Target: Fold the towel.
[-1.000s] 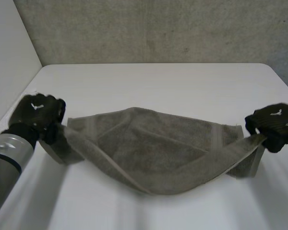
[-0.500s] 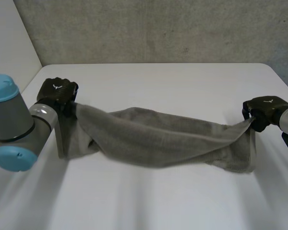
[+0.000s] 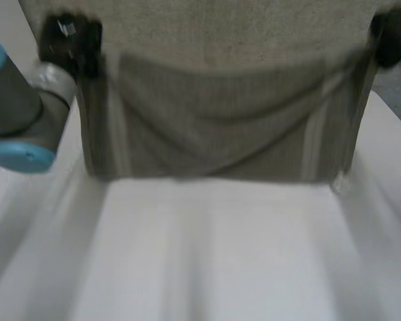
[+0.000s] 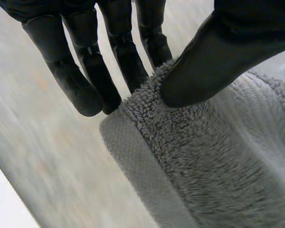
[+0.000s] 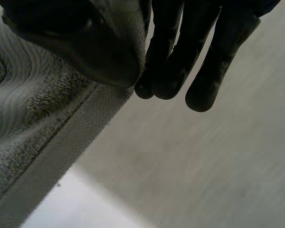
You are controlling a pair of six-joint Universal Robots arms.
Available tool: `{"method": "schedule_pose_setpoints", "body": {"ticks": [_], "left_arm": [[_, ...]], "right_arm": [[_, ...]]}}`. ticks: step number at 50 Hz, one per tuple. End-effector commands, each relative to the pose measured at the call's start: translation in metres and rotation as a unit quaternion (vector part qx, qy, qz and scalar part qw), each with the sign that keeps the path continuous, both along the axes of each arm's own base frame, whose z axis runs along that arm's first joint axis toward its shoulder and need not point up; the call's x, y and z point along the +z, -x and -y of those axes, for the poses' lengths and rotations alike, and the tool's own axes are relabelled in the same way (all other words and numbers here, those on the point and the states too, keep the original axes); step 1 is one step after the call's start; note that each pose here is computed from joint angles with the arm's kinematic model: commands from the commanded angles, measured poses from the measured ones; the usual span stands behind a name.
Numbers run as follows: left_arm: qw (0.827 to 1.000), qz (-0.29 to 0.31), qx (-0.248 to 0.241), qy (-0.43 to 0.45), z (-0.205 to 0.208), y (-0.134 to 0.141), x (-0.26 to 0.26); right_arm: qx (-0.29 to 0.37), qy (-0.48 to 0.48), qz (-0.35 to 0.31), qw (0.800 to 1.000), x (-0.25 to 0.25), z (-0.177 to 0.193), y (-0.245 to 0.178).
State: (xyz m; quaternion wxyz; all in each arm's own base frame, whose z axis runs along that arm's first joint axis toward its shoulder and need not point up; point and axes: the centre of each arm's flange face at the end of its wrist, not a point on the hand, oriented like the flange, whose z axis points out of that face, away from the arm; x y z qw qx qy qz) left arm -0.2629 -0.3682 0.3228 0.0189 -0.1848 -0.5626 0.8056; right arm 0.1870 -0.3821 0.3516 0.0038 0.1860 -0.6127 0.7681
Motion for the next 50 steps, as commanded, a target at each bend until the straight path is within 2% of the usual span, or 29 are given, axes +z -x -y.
{"method": "schedule_pose_setpoints", "body": {"ticks": [1,2,4,7,8,9,10,12,15,17,20,24,29,36,42,50], "left_arm": [[0.986,-0.128,-0.049,0.097,-0.055,-0.012,0.090],[0.984,-0.140,-0.059,0.091,-0.061,-0.014,0.087],[0.985,-0.139,-0.064,0.077,-0.063,-0.014,0.078],[0.990,-0.119,-0.067,0.024,-0.064,-0.013,0.047],[0.992,-0.106,-0.067,-0.013,-0.066,-0.013,0.026],[0.992,-0.106,-0.067,-0.013,-0.066,-0.013,0.026],[0.992,-0.095,-0.064,-0.048,-0.068,-0.016,0.007],[0.991,-0.085,-0.056,-0.082,-0.069,-0.021,-0.012],[0.987,-0.069,-0.041,-0.139,-0.072,-0.034,-0.046],[0.984,-0.063,-0.040,-0.163,-0.077,-0.038,-0.061],[0.977,-0.047,-0.048,-0.200,-0.090,-0.040,-0.085],[0.971,-0.010,-0.049,-0.234,-0.106,-0.045,-0.110],[0.972,0.022,-0.033,-0.232,-0.118,-0.056,-0.113],[0.978,0.017,-0.016,-0.207,-0.136,-0.070,-0.092],[0.987,0.007,-0.013,-0.157,-0.151,-0.075,-0.061],[0.988,0.007,-0.012,-0.154,-0.151,-0.076,-0.058]], "right_arm": [[0.010,0.087,0.049,0.995,0.055,-0.029,0.002],[0.010,0.087,0.049,0.995,0.055,-0.029,0.002],[0.026,0.016,0.027,0.999,0.028,-0.036,-0.004],[0.034,-0.027,0.008,0.999,0.012,-0.041,-0.005],[0.040,-0.066,-0.013,0.997,-0.006,-0.045,-0.006],[0.045,-0.099,-0.038,0.993,-0.022,-0.051,-0.006],[0.045,-0.099,-0.039,0.993,-0.022,-0.051,-0.006],[0.049,-0.156,-0.083,0.983,-0.057,-0.062,-0.004],[0.050,-0.180,-0.099,0.977,-0.074,-0.067,-0.003],[0.056,-0.217,-0.116,0.968,-0.100,-0.078,-0.001],[0.058,-0.235,-0.120,0.963,-0.114,-0.088,0.000],[0.060,-0.240,-0.120,0.961,-0.117,-0.100,0.001],[0.066,-0.237,-0.116,0.962,-0.112,-0.118,0.005],[0.053,-0.173,-0.104,0.978,-0.068,-0.143,0.019],[0.044,-0.178,-0.099,0.978,-0.048,-0.154,0.028],[0.027,-0.180,-0.096,0.979,-0.041,-0.143,0.041]]}}
